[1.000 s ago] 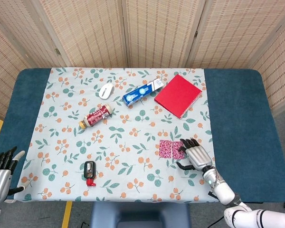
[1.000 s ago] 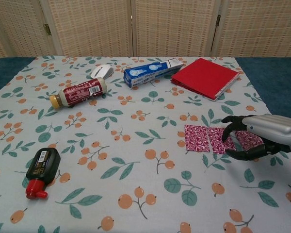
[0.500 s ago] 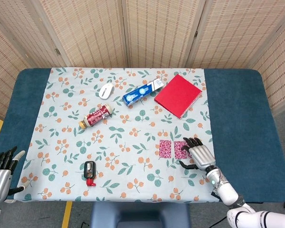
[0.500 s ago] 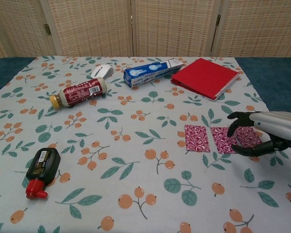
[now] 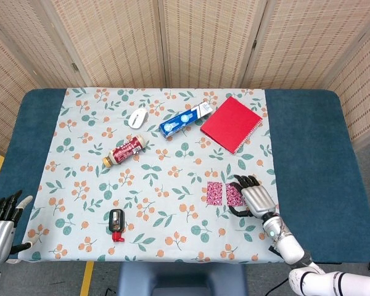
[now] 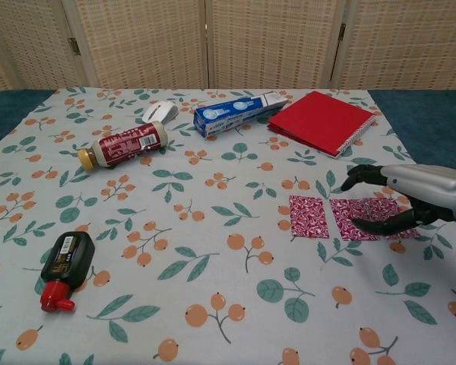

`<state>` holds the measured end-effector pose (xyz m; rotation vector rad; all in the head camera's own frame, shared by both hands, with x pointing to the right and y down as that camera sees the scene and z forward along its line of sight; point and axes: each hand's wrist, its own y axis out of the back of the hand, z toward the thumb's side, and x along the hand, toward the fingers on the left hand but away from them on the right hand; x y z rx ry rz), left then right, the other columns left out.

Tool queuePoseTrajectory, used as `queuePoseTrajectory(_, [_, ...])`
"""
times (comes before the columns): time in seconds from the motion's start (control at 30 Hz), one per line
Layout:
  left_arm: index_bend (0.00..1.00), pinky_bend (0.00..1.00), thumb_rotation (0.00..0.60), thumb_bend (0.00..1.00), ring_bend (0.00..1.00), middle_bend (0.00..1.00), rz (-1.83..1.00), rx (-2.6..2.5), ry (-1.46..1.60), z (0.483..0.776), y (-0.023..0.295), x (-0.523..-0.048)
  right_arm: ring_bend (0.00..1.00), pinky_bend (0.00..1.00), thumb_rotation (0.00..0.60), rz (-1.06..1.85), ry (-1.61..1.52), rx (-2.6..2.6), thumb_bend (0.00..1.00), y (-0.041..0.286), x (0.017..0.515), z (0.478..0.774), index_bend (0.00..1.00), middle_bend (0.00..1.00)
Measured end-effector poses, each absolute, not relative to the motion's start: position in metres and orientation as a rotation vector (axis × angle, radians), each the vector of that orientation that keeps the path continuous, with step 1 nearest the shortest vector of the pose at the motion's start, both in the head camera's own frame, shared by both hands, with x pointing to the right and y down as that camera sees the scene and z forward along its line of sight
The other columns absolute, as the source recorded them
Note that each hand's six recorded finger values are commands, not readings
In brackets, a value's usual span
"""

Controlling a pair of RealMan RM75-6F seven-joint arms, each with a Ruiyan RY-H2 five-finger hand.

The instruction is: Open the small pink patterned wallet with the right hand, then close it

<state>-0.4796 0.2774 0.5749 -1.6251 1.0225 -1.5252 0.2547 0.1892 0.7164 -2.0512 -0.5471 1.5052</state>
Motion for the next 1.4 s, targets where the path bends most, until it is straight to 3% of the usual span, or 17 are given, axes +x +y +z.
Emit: queuePoseTrajectory(1.4, [0.15, 0.00, 0.600, 0.21, 0.06, 0.00, -1.531, -1.643, 1.026, 0.580, 0.283, -0.486, 0.00, 0.00, 0.358, 1.621, -0.488, -2.035, 0.40, 0.190, 0.204, 0.739, 0.08, 0.03])
